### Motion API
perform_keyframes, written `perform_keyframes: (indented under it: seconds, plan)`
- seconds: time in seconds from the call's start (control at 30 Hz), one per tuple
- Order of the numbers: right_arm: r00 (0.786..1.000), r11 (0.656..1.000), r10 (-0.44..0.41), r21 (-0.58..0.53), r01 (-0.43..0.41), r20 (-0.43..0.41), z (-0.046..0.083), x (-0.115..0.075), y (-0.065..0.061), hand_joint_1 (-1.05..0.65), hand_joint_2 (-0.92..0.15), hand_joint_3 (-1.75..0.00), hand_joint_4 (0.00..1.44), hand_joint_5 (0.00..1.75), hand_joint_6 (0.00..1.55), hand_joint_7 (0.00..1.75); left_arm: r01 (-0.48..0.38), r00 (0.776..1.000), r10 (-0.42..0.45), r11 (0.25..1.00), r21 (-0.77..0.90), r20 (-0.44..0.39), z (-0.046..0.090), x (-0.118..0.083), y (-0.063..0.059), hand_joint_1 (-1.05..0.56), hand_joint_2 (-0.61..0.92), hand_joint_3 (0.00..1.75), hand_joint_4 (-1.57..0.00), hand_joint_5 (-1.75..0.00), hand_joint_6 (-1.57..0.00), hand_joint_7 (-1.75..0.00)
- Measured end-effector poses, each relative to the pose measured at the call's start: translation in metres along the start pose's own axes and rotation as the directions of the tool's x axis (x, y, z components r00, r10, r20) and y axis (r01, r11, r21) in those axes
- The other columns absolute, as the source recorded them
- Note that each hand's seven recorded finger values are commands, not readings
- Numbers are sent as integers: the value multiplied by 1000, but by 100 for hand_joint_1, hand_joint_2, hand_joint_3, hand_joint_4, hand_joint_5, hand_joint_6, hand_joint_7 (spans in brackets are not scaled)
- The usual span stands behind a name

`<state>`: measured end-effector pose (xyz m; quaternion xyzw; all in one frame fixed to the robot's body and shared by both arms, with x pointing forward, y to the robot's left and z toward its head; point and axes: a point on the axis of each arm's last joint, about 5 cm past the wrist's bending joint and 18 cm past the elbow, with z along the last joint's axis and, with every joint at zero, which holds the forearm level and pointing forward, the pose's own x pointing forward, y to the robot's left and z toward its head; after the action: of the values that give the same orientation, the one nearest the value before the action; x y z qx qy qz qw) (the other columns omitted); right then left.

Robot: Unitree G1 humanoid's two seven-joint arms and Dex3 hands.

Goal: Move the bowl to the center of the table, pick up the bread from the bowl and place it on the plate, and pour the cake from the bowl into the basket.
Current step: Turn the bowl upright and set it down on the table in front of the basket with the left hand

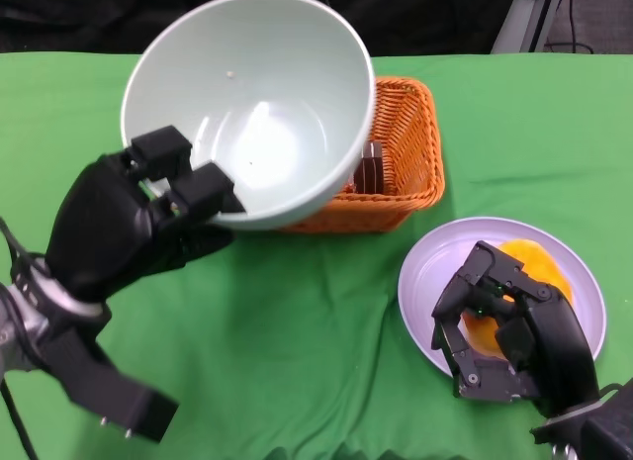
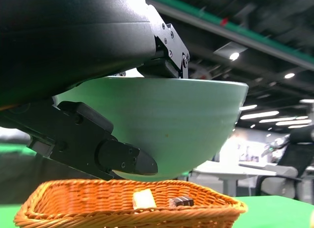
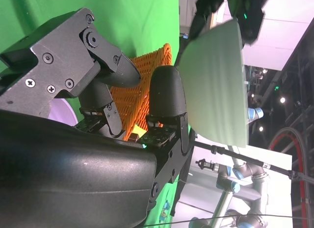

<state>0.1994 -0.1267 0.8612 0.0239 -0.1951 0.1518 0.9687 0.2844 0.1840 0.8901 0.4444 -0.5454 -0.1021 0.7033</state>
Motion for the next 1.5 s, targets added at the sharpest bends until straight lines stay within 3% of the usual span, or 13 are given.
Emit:
perform_keyframes:
  seconds: [0.2, 0.4, 0.63, 0.77, 0.87, 0.97, 1.2, 1.5]
  plan:
    - [1000, 1000, -5, 12, 5, -7, 0, -1, -1, -1, -43, -133, 72, 175, 55, 161, 61, 995, -62, 998, 20, 77, 1, -19, -1, -21, 92, 23, -66, -175, -48, -165]
    - [1000, 1000, -3, 18, 3, -7, 0, -1, -2, -2, -43, -132, 71, 175, 55, 161, 110, 987, -110, 994, 4, 116, 5, -24, -3, -17, 92, 18, -68, -175, -46, -172]
    - [1000, 999, -11, 30, 12, -22, -1, -3, -2, -1, -43, -132, 72, 175, 55, 161, 185, 976, -178, 982, -48, 128, 18, -46, -8, -6, 91, 17, -66, -175, -45, -175]
    - [1000, 999, -12, 30, 12, -24, -1, -4, -2, -2, -42, -133, 73, 175, 56, 161, 246, 960, -235, 967, -63, 150, 22, -56, -9, -14, 87, 11, -64, -175, -44, -175]
    - [1000, 999, -11, 29, 12, -24, -1, -4, -2, -2, -42, -133, 73, 175, 56, 161, 278, 952, -266, 958, -66, 154, 23, -60, -8, -18, 89, 6, -64, -175, -50, -170]
    - [1000, 999, -11, 31, 12, -27, -1, -4, -2, -2, -42, -133, 73, 175, 56, 161, 310, 943, -297, 948, -70, 152, 24, -66, -8, -9, 92, 8, -64, -175, -45, -174]
    - [999, 999, -15, 30, 16, -35, -2, -7, -2, -3, -42, -132, 72, 175, 56, 161, 382, 920, -369, 921, -81, 133, 29, -79, -10, -10, 90, 7, -63, -175, -41, -175]
    - [999, 999, -19, 30, 19, -29, 1, -9, -2, -3, -41, -133, 72, 175, 56, 161, 400, 914, -392, 913, -81, 104, 31, -77, -18, -12, 92, 6, -60, -175, -40, -175]
